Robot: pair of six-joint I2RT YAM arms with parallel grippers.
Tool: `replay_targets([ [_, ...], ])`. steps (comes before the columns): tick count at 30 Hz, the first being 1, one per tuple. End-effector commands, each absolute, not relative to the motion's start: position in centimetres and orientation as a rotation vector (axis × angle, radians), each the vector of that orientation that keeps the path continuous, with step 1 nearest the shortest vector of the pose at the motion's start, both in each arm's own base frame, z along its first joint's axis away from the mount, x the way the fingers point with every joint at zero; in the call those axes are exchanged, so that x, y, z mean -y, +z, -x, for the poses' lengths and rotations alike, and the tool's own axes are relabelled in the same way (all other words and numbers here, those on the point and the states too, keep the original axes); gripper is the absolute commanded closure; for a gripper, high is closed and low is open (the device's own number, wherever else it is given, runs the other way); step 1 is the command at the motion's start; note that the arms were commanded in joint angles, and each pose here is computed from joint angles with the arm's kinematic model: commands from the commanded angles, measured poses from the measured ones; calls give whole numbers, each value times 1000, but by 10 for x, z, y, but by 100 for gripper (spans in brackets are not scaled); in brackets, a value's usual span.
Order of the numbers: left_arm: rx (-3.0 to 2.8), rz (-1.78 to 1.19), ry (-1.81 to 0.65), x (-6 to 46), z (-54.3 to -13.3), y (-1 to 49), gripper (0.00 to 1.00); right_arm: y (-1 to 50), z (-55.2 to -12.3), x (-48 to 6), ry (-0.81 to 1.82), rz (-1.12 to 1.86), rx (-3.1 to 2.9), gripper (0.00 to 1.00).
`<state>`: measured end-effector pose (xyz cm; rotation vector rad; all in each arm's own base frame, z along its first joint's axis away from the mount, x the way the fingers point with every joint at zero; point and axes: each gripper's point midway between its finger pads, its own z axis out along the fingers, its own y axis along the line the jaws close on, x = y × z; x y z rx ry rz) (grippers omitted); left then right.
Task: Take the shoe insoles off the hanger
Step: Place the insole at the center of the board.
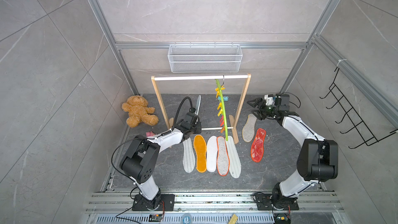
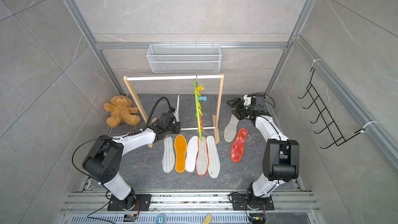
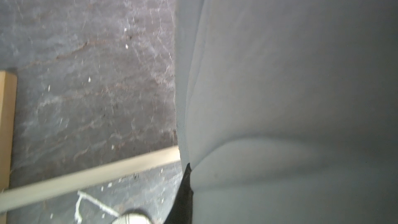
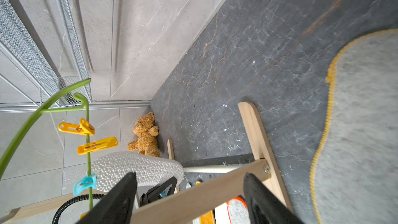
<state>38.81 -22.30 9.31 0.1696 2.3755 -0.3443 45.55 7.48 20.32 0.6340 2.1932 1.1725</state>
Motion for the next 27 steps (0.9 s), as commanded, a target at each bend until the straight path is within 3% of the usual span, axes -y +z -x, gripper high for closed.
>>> replay_targets([
  [1,-2363,-150,-368,221,-376,110,100,214,-443,-70,1114,-558,-2164,19],
  [27,-2469,-42,-377,178,-296,99,100,190,-373,-56,992,-516,-2226,17],
])
